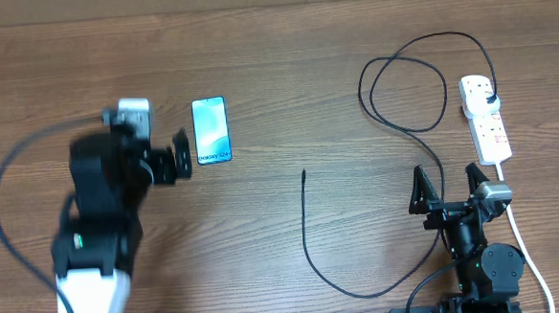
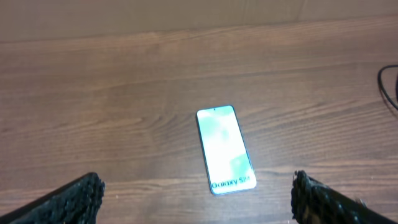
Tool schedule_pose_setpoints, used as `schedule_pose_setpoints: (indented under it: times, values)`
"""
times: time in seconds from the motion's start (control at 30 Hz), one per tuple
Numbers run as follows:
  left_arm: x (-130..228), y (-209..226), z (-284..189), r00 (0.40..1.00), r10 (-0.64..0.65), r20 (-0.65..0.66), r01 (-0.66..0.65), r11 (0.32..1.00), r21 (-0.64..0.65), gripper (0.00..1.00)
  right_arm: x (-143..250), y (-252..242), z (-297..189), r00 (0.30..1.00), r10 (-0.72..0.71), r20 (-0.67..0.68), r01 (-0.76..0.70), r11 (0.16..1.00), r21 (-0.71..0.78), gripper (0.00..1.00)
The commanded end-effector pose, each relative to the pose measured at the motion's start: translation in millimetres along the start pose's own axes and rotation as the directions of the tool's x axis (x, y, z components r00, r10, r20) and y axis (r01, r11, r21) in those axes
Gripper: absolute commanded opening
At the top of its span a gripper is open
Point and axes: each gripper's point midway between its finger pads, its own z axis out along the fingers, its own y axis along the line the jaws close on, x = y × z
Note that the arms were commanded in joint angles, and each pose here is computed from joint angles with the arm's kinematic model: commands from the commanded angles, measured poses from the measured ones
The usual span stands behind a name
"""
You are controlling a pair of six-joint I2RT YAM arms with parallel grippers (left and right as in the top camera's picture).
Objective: Plug charger to phone and switch on socket
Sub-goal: 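Move the left gripper forward over the Galaxy S24+ phone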
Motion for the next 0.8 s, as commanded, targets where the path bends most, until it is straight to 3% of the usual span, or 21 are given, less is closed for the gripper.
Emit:
schedule_pose_setpoints:
  times: [0.0,0.27,0.53,0.67,0.77]
  values:
    - [-32.4,2.3,10.1,0.997,0.004,-0.074,-0.003,1.0,0.01,0.99,2.1,-1.1,0.2,1.0,-0.004,0.003,0.004,1.0,0.005,1.0]
    - [-42.3,-3.5,38.7,0.951,0.037,-0.307,-0.017,0.998,0.067,1.0,2.1,-1.1,0.2,1.0,-0.004,0.003,0.004,1.0,0.005,1.0]
    - [-3.2,-10.9,57.6,0.882,0.029,-0.471,0.025,0.994,0.108,1.0,2.1,-1.1,0.2,1.0,-0.004,0.003,0.004,1.0,0.005,1.0]
    - [6.4,-12.2,67.8,0.852,-0.089,-0.516,0.133,0.99,0.05,1.0,2.1,-1.1,0.2,1.0,-0.004,0.003,0.004,1.0,0.005,1.0]
    - [19.2,-17.5,74.8,0.821,-0.084,-0.564,0.136,0.989,0.05,1.0,2.1,-1.1,0.2,1.0,-0.004,0.003,0.004,1.0,0.005,1.0]
